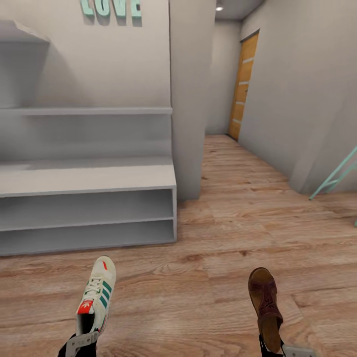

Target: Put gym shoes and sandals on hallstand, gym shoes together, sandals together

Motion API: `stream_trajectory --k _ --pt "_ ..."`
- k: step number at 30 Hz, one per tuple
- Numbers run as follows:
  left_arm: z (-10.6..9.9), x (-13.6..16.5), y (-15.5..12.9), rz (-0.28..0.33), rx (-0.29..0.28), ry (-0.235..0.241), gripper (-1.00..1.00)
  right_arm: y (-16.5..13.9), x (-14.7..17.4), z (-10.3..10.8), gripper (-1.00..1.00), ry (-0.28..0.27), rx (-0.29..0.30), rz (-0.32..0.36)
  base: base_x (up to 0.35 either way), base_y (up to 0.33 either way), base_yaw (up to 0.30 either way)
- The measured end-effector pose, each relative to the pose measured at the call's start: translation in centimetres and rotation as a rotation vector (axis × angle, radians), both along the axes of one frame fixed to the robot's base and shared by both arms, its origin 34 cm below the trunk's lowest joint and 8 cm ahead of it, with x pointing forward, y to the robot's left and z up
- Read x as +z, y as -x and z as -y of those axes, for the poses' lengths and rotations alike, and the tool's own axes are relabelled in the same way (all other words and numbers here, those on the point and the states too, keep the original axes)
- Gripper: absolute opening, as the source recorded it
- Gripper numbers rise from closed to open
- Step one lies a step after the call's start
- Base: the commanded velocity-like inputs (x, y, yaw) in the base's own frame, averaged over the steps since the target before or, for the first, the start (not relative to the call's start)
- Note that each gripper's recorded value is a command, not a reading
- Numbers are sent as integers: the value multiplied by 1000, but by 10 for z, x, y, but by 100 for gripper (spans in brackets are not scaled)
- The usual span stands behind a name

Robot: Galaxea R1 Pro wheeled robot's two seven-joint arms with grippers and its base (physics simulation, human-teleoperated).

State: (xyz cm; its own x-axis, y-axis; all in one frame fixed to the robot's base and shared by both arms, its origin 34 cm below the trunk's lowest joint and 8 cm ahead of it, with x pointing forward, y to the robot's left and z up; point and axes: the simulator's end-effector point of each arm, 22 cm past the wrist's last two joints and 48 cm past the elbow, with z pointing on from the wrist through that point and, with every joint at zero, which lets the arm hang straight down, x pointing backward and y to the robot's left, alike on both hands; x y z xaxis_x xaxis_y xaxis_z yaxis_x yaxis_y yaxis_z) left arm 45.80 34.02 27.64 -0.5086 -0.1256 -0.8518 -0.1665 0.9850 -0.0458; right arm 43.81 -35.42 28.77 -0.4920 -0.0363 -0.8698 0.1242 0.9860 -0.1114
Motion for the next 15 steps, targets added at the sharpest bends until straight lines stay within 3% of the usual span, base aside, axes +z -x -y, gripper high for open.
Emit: stream_trajectory --k 3,15 --pt "0 1 -1 3 1 -1 -100 0 1 0 -100 0 0 2 0 0 204" --pt "0 1 -1 2 0 0 -100 -3 3 0 -100 -1 -2 10 0 0 11"
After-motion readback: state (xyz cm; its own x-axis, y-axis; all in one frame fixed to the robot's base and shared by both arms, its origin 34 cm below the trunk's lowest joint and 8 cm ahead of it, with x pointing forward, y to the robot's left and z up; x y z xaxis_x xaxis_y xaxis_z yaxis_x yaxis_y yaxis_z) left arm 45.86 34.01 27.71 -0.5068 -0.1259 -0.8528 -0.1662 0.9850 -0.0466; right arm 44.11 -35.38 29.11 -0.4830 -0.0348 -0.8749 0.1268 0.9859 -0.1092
